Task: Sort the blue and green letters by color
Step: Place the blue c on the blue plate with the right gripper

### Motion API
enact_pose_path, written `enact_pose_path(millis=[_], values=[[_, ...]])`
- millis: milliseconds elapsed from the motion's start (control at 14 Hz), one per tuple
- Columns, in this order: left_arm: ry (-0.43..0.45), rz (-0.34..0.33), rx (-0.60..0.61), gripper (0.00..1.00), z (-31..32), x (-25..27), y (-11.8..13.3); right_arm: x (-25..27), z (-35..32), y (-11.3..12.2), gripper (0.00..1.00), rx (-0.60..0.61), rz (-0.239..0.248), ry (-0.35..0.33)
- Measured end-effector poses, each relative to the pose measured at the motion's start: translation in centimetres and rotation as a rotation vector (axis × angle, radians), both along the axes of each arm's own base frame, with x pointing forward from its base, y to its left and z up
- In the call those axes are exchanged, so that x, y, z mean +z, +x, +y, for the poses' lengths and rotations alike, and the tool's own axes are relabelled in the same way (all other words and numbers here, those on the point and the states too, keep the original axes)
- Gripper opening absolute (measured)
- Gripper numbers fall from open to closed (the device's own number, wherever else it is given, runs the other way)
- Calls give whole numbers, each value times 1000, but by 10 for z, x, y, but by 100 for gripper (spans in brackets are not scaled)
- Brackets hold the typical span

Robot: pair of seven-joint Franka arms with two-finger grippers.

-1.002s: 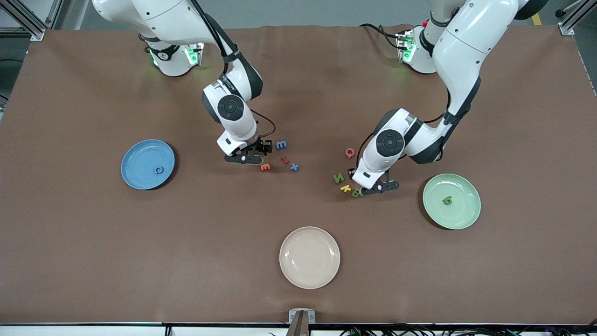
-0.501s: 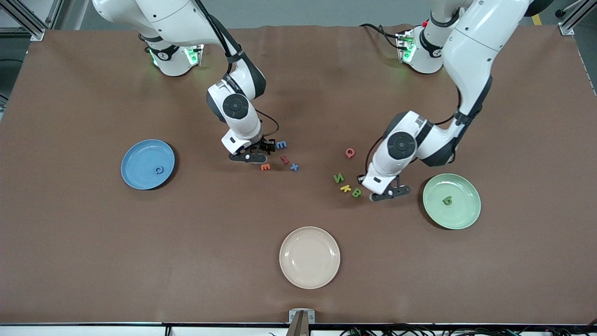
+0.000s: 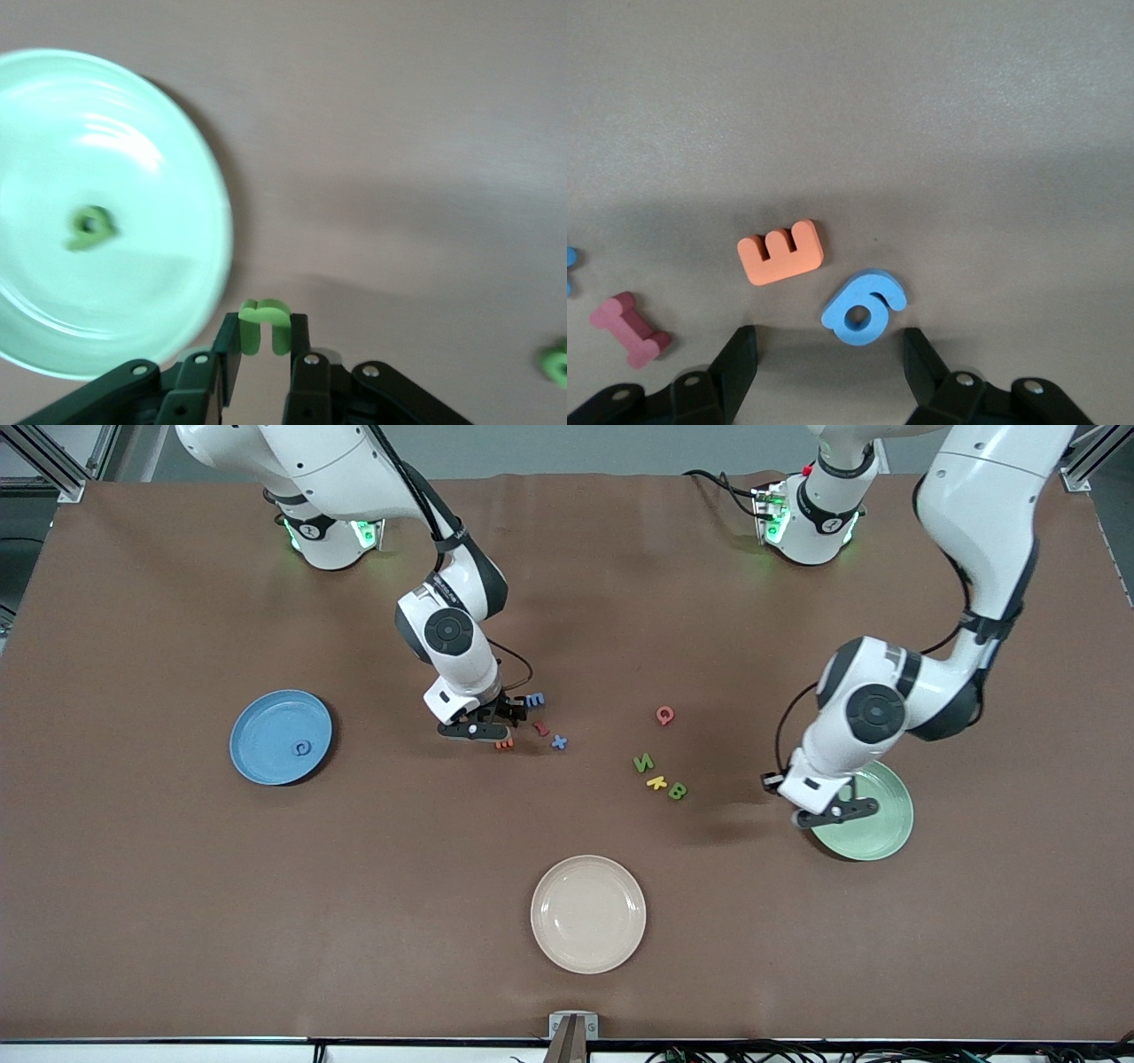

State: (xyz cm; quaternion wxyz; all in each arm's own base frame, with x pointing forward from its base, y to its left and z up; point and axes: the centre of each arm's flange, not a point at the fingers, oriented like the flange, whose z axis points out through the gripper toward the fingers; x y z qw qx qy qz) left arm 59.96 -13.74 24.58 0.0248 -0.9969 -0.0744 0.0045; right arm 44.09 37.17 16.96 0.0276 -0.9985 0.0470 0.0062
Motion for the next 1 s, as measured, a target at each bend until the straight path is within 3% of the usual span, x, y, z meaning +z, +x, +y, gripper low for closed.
enact_pose_path(millis=[501, 1002], values=[[64, 22, -50, 26, 108, -29, 9, 1, -5, 9, 74, 15, -21, -14], [48, 26, -55, 26, 110, -45, 8, 2, -6, 13, 67, 46, -34, -20]])
